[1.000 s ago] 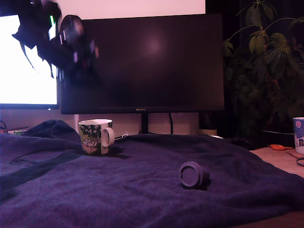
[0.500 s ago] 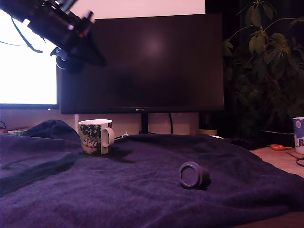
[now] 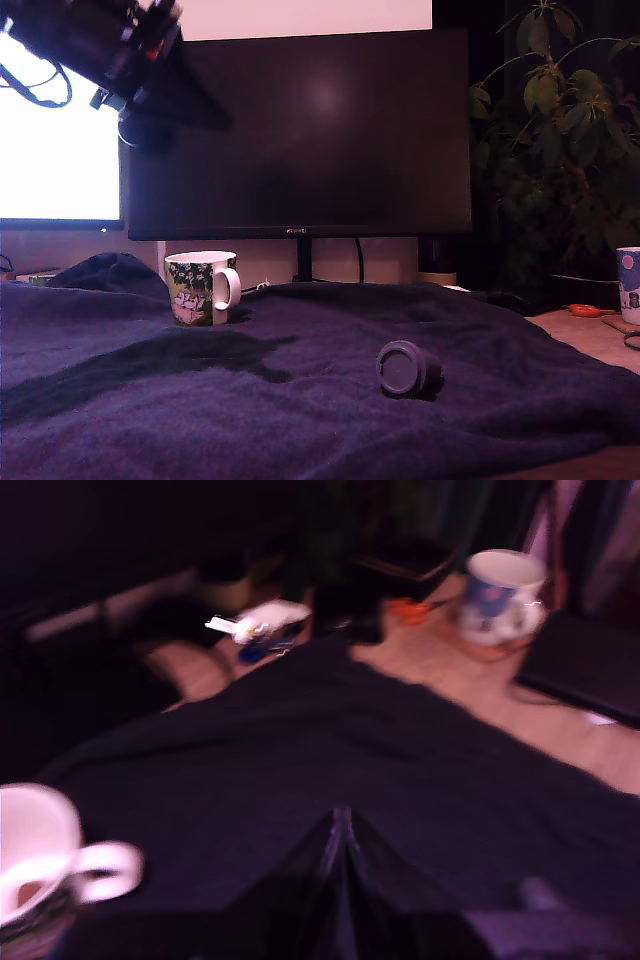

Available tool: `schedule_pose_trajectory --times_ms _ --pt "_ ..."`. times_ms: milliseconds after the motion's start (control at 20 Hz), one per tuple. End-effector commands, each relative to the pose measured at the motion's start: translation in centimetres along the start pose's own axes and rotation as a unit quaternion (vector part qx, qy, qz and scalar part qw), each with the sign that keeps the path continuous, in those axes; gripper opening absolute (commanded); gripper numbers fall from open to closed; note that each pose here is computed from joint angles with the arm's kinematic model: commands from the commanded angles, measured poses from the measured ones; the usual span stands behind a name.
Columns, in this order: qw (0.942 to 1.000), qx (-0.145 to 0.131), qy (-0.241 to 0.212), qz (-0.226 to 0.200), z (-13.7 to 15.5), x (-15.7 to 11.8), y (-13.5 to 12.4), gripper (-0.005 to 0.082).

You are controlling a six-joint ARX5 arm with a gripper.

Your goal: Pick up the coffee capsules on the table and drop them inside the coffee cup

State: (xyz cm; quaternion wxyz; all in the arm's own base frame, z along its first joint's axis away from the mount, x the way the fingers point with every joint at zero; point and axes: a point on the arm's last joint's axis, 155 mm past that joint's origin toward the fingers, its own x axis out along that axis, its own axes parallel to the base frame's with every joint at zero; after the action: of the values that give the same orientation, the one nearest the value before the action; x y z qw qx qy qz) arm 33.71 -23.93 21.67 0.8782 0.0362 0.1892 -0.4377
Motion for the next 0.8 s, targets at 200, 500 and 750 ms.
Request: schedule_pose_trajectory --times_ms 200,500,750 --pt "0.9997 0.001 -0.003 -0.022 -2.2 -0.8 -2.8 -0.0020" --pt "0.9991 -0.005 -0.020 -0.037 -3.4 -1.4 -5.1 -0.0020" --pt "0.9989 -0.006 -0.026 -0.039 -5.0 -1.1 -7.2 -0.0020"
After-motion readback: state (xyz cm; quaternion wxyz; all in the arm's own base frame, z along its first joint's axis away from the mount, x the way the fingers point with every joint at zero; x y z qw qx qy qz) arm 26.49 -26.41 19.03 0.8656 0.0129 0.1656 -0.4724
